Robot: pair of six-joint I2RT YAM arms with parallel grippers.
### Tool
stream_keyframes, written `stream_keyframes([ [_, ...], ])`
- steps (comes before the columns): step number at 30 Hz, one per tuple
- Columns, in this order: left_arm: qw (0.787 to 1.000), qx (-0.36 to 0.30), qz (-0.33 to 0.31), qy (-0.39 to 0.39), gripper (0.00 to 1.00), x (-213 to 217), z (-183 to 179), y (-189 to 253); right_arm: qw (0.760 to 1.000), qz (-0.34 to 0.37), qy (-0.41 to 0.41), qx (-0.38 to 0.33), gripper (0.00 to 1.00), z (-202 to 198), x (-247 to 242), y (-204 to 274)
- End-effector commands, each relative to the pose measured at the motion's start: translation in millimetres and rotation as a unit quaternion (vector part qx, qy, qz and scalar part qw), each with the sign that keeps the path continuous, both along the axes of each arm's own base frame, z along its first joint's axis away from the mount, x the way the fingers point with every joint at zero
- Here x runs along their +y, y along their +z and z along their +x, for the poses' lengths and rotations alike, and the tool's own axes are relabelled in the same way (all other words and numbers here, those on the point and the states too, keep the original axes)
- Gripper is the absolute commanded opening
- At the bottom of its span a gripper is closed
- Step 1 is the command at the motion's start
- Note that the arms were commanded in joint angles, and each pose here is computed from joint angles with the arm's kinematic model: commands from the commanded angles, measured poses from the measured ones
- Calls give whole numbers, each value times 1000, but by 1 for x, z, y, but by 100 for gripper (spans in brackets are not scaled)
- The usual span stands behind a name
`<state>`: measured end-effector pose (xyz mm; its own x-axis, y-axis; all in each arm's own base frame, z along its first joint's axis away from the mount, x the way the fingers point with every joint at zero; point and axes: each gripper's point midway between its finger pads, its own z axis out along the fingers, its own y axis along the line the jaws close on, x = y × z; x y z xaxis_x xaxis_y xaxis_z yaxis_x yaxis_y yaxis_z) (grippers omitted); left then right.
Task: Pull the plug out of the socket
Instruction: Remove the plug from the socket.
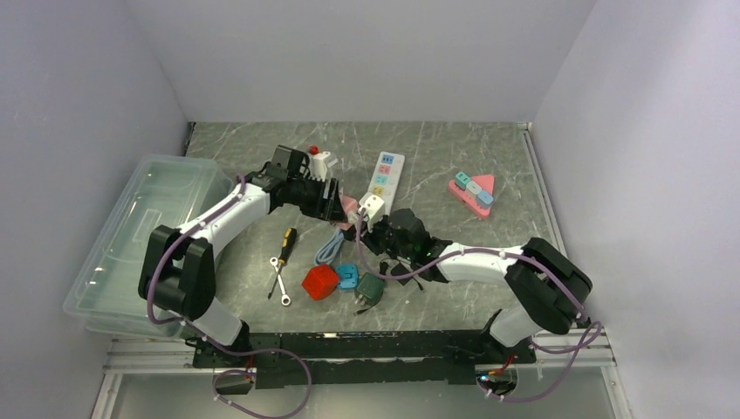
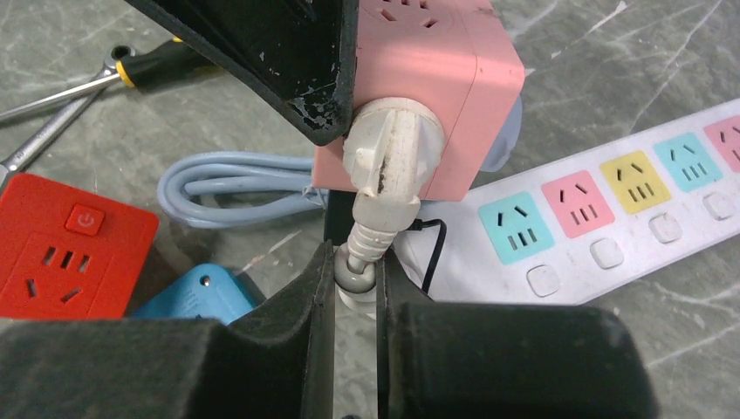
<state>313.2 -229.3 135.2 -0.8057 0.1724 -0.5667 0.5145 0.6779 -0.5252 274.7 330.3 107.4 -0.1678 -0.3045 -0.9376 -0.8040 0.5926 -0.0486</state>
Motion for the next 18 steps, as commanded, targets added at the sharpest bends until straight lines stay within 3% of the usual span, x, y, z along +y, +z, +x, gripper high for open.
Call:
stream_keyframes([
  [1,992,-65,106,37,0,25,24,-12,993,86,16,-74,0,-6,15,72],
  [18,973,-94,204,52,0,44,28,-21,990,118,19,-70,0,-6,-2,86],
])
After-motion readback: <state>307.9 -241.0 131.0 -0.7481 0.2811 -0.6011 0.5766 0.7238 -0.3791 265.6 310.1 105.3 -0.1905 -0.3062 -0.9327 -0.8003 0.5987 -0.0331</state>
